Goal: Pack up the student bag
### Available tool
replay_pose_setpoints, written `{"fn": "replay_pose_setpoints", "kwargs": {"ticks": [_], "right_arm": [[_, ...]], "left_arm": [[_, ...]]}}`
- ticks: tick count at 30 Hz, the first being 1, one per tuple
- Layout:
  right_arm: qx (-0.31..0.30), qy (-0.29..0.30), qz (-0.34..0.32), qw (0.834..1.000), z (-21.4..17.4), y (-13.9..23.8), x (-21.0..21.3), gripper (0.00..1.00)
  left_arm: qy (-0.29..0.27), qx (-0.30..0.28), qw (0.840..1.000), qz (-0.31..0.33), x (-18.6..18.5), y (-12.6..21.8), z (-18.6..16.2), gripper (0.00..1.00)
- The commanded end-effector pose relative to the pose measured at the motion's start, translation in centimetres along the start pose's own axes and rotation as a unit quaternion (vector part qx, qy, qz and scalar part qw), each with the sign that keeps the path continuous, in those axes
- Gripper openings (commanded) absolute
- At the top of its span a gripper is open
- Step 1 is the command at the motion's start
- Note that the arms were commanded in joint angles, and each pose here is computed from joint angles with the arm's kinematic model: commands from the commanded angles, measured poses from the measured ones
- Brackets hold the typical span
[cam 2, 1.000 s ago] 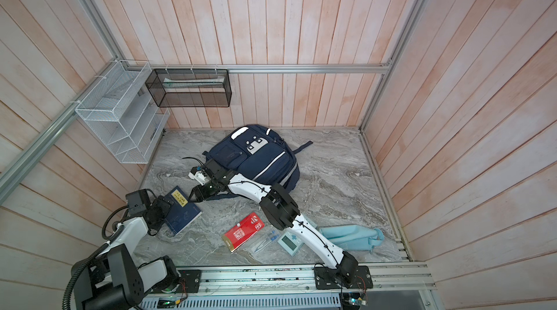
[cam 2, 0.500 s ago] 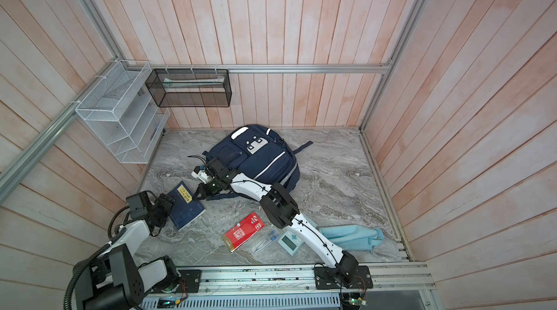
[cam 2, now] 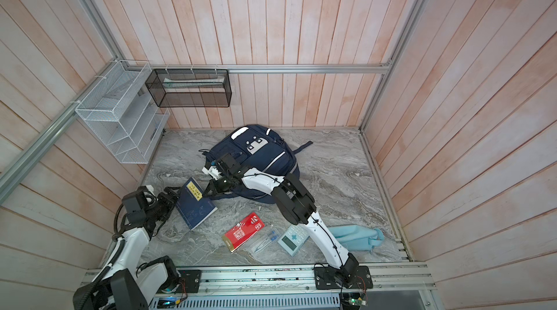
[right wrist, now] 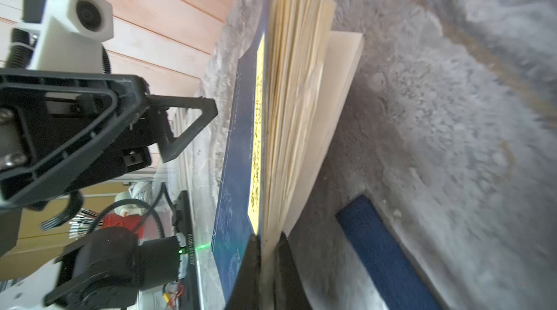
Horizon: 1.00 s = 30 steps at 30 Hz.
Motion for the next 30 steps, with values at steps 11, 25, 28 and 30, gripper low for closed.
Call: {"fn": "replay_pose_setpoints", "kwargs": {"ticks": [11, 25, 28, 30], "right_arm": [[-0.186, 0.063, 0.033, 0.980, 0.7, 17.2, 6.1, 0.00], [-0.224, 0.031, -0.017, 0.974, -4.2, 21.3, 3.2, 0.50], [-0.250, 0.039, 0.005, 0.967, -5.3, 23.4, 2.8, 0.73], [-0.260, 0.051, 0.014, 0.964, -5.9, 24.4, 2.8, 0.76]], "left_arm": [[-0.194, 0.045, 0.952, -0.232, -14.9, -0.6, -0.9, 0.98], [-0.219, 0.082, 0.893, -0.385, -24.7, -2.4, -4.7, 0.02], [-0.213, 0.112, 0.869, -0.431, -26.5, -2.7, -6.1, 0.00], [-0.213, 0.134, 0.849, -0.464, -27.9, -2.8, -7.1, 0.00]]}}
Point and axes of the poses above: each gripper's point midway between its finger pads, its own y axis back along the fingers, its own x axis along the line the jaws close on, z = x × y, the point moved 5 cm from there along y, back along the fingers, and after that the axes turned 8 degrees about -y, right-handed, at the moved point
